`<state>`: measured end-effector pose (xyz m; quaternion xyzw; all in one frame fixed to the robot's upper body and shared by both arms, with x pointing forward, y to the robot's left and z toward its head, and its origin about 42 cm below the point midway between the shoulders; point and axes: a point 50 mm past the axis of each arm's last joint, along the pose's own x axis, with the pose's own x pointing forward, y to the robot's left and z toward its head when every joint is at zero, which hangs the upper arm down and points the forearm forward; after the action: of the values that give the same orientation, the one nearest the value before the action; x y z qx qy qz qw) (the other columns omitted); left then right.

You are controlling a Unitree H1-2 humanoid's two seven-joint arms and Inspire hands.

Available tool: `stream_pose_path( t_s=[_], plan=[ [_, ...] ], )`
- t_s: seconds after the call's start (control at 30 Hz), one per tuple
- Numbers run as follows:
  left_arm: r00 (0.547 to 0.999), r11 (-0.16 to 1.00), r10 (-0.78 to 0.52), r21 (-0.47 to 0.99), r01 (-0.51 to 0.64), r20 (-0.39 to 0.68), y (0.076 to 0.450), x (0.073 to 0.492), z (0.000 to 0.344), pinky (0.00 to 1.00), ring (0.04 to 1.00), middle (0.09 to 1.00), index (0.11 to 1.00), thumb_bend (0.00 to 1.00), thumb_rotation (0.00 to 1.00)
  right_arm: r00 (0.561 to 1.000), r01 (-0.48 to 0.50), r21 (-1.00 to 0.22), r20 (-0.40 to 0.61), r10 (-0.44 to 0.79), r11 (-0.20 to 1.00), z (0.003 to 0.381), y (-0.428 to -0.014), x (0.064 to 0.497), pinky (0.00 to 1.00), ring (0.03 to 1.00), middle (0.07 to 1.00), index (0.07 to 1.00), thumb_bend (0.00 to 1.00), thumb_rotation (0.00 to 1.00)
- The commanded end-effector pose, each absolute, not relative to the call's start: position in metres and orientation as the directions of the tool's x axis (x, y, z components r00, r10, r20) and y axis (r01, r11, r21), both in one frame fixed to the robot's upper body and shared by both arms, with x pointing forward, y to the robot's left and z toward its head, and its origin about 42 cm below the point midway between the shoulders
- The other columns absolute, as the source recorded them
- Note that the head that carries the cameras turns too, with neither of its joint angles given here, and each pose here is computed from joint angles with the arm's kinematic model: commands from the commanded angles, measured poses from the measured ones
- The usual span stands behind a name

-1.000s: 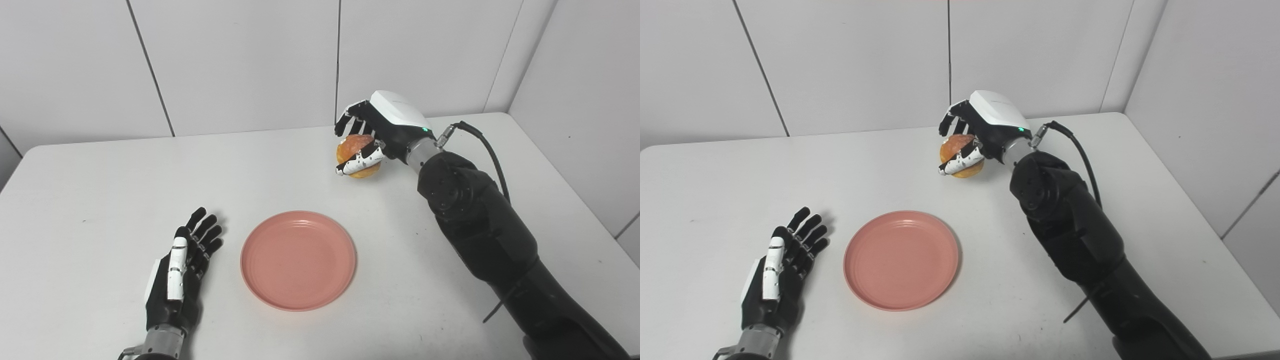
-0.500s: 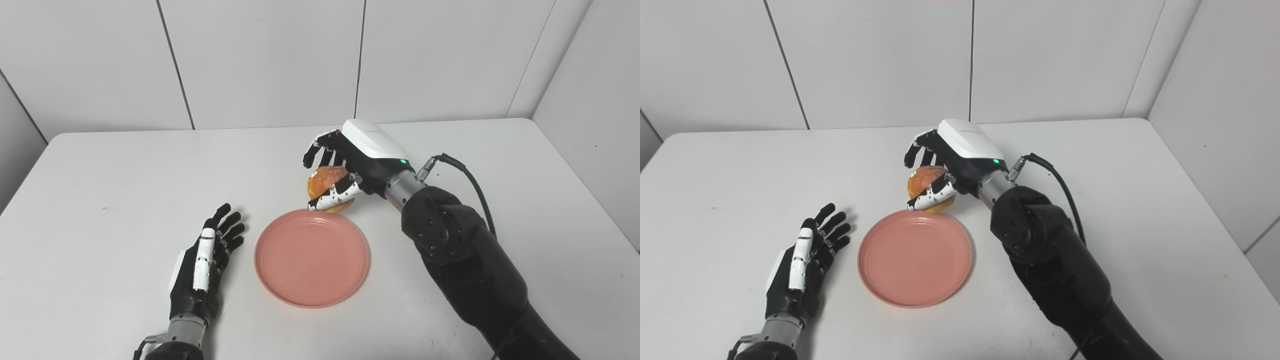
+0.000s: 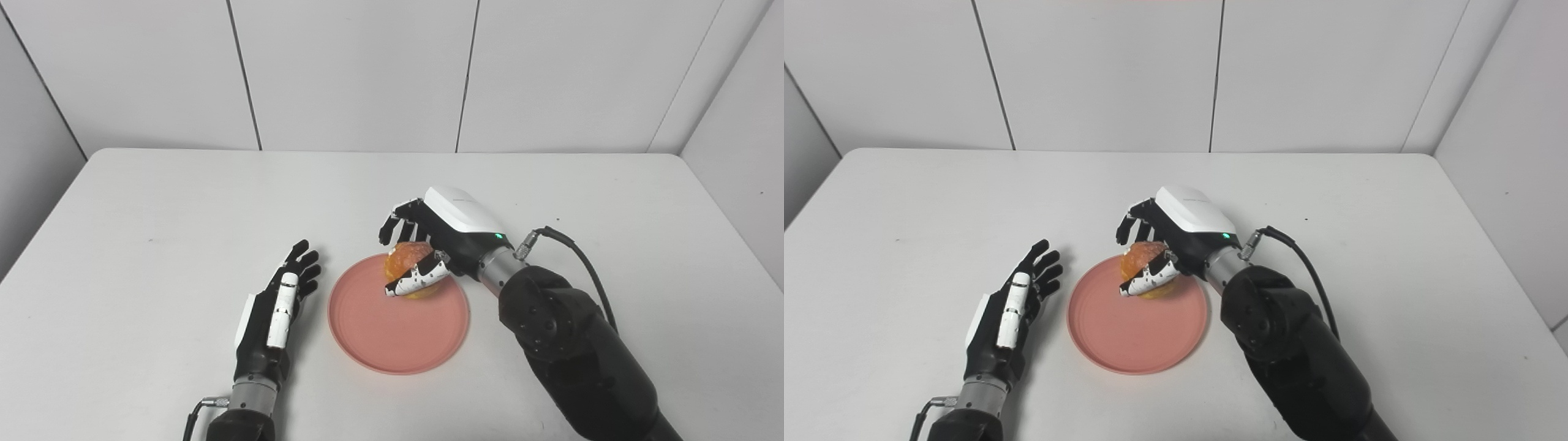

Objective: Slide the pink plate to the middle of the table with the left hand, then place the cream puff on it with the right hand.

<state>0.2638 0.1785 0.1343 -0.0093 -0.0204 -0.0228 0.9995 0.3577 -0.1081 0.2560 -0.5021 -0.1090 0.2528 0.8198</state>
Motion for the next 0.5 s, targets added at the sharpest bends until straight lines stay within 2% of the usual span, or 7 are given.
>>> stream_pose_path(
  t_s=[0.0,0.47],
  plan=[
    [0.994,1.0,-0.025,0.0,0.025,0.107,0.177,0.261,0.14,0.89,0.882,0.895,0.881,0.53,1.0,0.836,-0.256,-0.897,-0.018,0.549,0.361,0.268,-0.103,0.36,0.25,0.338,0.419,0.535,0.52,0.0],
    [0.988,0.998,0.011,0.052,-0.019,0.152,0.168,0.252,0.138,0.87,0.876,0.879,0.862,0.51,1.0,0.81,-0.32,-0.889,-0.077,0.582,0.327,0.233,-0.092,0.363,0.28,0.359,0.422,0.53,0.52,0.0]
  ],
)
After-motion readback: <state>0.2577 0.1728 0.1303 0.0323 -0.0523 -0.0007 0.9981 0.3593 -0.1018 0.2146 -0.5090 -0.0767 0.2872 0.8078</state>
